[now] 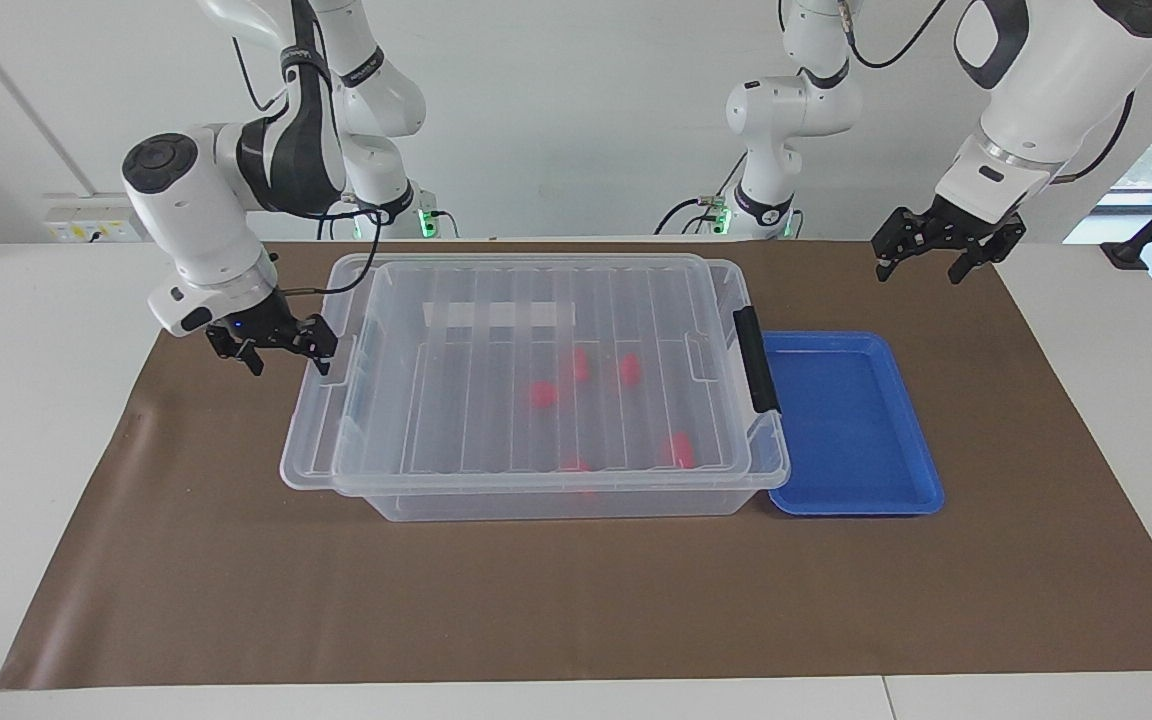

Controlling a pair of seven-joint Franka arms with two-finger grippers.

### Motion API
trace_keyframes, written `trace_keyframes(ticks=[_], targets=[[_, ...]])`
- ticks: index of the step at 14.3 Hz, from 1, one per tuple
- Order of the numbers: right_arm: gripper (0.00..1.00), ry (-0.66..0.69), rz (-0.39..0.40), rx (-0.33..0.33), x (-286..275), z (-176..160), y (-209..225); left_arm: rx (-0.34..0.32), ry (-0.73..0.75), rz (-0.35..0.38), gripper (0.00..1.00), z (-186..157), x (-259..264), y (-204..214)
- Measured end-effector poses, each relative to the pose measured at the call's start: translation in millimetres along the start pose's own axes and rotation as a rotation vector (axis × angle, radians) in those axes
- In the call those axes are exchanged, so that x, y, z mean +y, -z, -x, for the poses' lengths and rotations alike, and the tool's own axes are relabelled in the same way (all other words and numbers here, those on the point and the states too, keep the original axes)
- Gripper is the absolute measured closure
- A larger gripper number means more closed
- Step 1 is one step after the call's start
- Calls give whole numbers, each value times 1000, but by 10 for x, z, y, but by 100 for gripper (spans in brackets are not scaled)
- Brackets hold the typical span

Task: Place red block in blue tray from box
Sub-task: 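Grip the clear lid with the right gripper and slide it away from the blue tray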

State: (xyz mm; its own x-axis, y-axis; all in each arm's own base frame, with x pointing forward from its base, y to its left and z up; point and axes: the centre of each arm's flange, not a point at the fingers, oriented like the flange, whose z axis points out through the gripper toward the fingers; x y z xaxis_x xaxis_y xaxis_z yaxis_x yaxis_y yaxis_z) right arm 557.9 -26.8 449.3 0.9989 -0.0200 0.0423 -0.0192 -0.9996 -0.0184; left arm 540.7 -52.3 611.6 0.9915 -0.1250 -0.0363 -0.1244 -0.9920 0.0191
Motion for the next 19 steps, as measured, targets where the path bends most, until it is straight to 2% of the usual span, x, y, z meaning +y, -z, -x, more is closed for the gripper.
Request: trace_keyframes(ticks=[9, 19], targets=[[0, 70, 10, 17, 793, 63, 28, 0, 0, 0, 0, 0, 0, 0], [0, 114, 18, 24, 1280, 157, 60, 0, 0, 0, 0, 0, 0, 0]])
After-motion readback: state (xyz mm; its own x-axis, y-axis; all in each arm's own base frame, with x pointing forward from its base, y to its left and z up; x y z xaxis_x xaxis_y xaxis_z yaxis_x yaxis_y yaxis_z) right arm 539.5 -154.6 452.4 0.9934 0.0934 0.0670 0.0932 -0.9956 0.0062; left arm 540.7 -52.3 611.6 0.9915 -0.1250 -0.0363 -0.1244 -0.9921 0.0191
